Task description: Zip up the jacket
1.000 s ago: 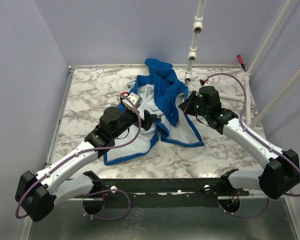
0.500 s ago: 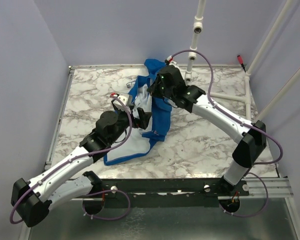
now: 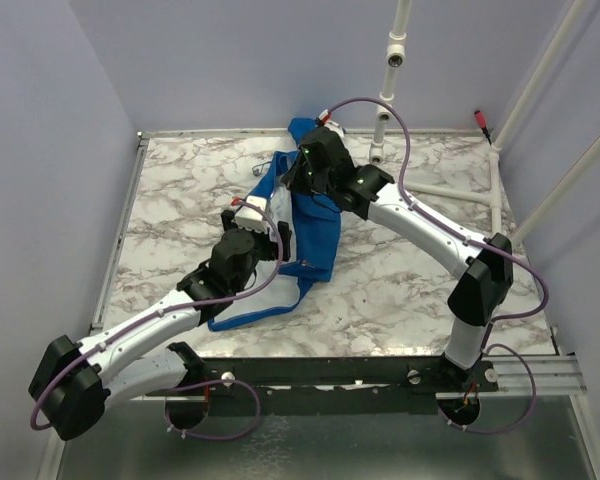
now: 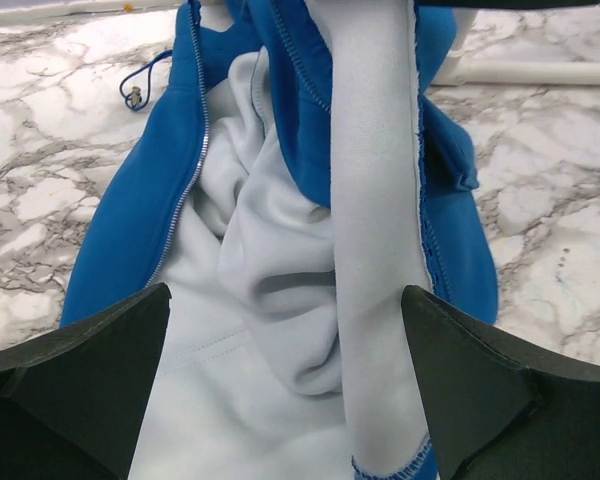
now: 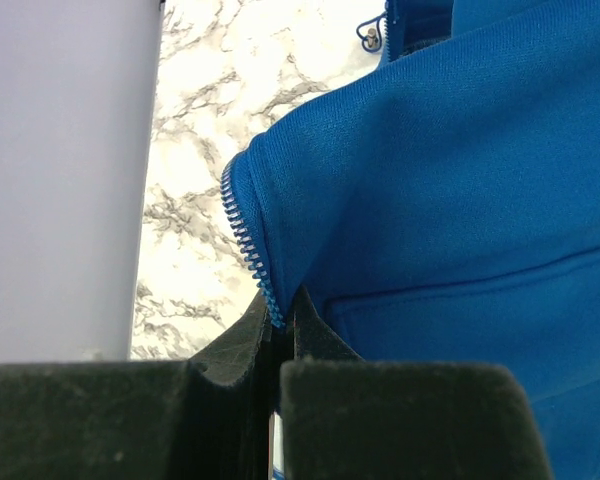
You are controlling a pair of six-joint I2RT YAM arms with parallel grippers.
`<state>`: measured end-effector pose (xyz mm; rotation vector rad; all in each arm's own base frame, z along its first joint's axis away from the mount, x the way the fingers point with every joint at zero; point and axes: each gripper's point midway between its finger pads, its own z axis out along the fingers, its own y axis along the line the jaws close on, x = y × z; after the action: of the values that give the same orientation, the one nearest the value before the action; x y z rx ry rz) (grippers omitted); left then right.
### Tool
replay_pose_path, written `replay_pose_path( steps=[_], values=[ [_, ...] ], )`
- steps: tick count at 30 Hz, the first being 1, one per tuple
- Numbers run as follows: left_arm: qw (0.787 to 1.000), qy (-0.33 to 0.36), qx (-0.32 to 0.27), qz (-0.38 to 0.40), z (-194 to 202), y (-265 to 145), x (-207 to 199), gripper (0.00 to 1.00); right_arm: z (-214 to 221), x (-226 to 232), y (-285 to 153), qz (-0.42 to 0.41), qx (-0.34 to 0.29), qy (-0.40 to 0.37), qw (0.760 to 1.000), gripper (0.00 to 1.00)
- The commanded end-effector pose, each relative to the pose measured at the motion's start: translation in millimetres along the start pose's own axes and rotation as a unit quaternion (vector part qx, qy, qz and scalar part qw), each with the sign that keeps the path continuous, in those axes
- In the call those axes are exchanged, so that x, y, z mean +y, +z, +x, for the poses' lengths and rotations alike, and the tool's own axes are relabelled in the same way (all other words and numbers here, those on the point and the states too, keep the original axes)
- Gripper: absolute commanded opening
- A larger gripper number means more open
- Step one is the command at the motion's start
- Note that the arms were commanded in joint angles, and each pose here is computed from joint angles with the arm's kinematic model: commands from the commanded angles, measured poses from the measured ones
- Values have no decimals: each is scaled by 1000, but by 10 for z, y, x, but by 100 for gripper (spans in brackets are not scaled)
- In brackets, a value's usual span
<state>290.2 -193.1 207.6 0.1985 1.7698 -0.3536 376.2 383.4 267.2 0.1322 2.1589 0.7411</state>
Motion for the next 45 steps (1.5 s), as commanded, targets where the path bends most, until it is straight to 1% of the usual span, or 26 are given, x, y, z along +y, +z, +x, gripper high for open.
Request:
replay_pose_path(
  steps=[1,7,10,12,15,19,23,26,30,34,36,38,41,42,45],
  values=[
    [999,9,-16,-34,-43,120,44,99,32,106,50,-4,1,7,1000,1],
    [999,-25,9,34,35,138,-241,99,53,70,48,0,1,1,1000,1],
    [995,-52,23,78,42,71,-411,99,40,44,33,4,-3,-3,1000,1],
    [993,-70,25,87,55,40,-448,99,29,43,23,2,-6,-1,1000,1],
    [995,-74,24,67,89,97,-419,99,32,68,31,-3,-6,1,1000,1],
    [996,-59,13,65,62,174,-494,99,40,103,39,-9,-1,3,1000,1],
    [1000,-15,-3,-17,99,255,-279,99,8,140,-5,-17,-6,5,1000,0],
    [999,10,-14,-50,109,308,-168,99,11,128,-17,-16,-8,5,1000,1],
    [996,43,-26,-75,49,315,-72,89,1,37,-8,3,-12,-5,1000,1],
    [992,75,-36,-95,-55,266,32,77,-34,-19,-6,12,-19,-15,1000,1],
    [992,86,-44,-87,-119,225,30,74,-28,-54,6,16,-17,-18,1000,0],
    [992,105,-53,-45,-176,170,-70,70,-24,-92,16,16,-13,-20,1000,1],
    [991,114,-67,7,-210,47,-172,53,-28,-120,16,11,-7,-24,1000,0],
    [991,116,-69,16,-201,12,-181,45,-27,-136,17,9,-3,-23,1000,1],
    [990,129,-61,7,-131,-20,-110,30,-43,-206,10,5,6,-16,1000,1]
  ],
)
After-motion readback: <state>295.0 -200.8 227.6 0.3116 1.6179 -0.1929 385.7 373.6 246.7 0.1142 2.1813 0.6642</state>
